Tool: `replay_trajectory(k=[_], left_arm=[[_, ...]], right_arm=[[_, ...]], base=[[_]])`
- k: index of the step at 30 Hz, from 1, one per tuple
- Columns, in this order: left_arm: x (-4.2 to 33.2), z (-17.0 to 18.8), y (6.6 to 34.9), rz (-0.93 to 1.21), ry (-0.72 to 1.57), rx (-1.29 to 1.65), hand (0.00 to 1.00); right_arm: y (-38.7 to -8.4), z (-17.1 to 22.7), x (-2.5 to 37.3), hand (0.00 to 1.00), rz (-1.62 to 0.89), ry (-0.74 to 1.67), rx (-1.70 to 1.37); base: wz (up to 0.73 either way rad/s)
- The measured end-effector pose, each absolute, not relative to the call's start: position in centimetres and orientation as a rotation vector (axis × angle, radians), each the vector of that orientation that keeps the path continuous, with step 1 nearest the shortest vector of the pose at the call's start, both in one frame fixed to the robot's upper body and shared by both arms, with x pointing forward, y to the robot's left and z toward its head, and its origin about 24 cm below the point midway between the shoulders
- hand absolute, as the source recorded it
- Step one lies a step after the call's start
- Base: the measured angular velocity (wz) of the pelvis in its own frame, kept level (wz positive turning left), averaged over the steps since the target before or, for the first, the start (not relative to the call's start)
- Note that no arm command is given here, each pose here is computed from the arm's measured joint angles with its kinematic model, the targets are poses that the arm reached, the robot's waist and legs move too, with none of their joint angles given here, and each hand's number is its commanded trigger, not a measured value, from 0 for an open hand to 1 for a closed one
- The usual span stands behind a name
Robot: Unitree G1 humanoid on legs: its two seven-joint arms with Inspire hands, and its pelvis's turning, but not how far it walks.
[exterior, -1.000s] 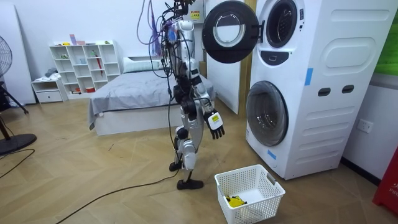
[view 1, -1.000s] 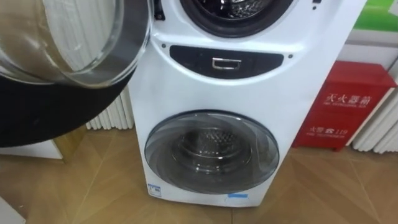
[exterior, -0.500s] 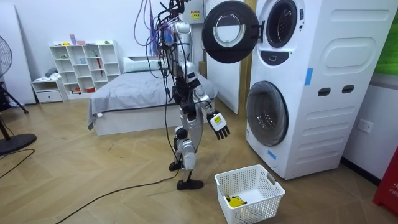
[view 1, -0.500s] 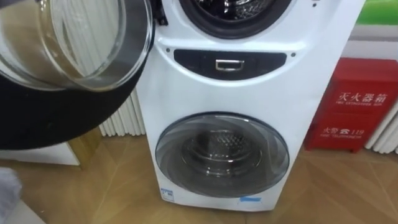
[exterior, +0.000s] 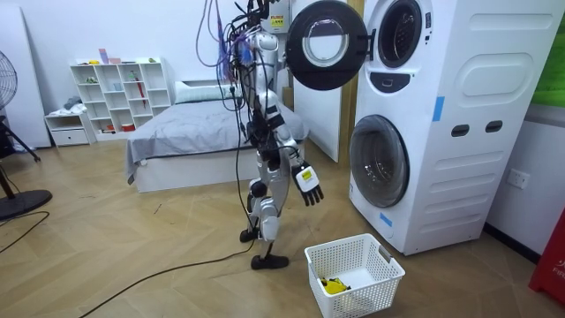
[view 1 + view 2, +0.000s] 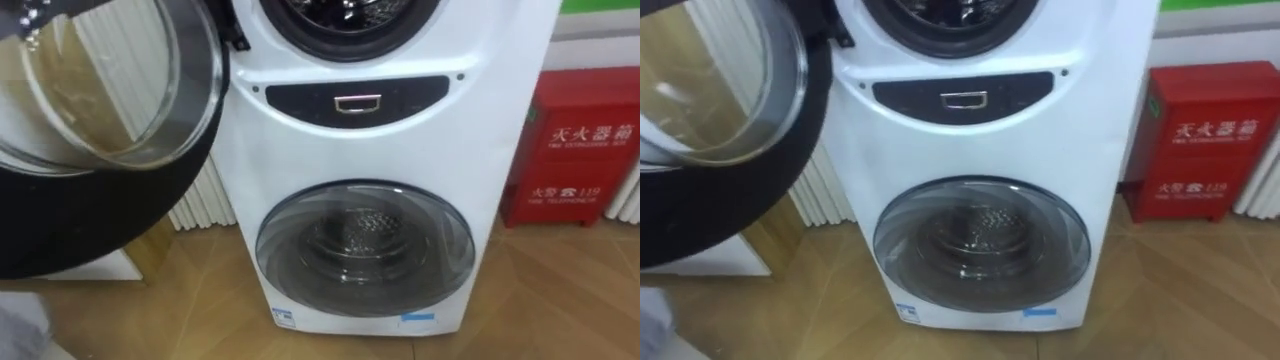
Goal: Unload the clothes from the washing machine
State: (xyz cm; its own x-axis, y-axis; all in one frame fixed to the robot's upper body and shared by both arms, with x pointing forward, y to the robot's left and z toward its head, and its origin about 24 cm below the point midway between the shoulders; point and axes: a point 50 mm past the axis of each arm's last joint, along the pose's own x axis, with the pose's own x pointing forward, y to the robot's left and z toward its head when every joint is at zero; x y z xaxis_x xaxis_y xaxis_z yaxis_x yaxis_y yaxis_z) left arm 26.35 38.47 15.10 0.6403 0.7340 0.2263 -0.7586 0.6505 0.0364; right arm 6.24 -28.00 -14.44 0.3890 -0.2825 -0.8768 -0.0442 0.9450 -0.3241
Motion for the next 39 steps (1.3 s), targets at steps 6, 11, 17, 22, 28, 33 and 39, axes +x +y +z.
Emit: replay_trajectory(k=[6,11,17,22,28,33,39], left_arm=[[26.0,25.1,34.0,0.747,-0.620,0.250,0.00],[24.4,28.9,30.2,0.662,-0.838,0.372,0.00],[23.0,30.2,25.5,0.495,-0.988,0.441,0.00],[23.5,27.4,21.0,0.275,-0.953,0.334,0.00],[24.4,23.8,15.0,-0.054,-0.834,0.234,0.00],[24.1,21.3,10.0,-0.316,-0.740,0.114,0.00],[24.2,15.7,3.8,-0.679,-0.497,0.142,0.00]], right_arm=[[-27.6,-14.6,6.2,0.00,-0.142,1.174,-0.315],[-27.0,-14.9,5.7,0.00,-0.125,1.196,-0.284],[-26.7,-15.1,5.6,0.00,-0.148,1.207,-0.237],[-25.6,-15.2,6.6,0.00,-0.086,1.191,-0.237],[-24.0,-15.5,8.5,0.00,0.017,1.174,-0.259],[-22.0,-15.8,9.9,0.00,0.087,1.166,-0.245],[-21.2,-15.7,11.7,0.00,0.134,1.146,-0.262]], base=[[0.08],[0.01],[0.05],[0.01],[0.03],[0.12],[-0.02]])
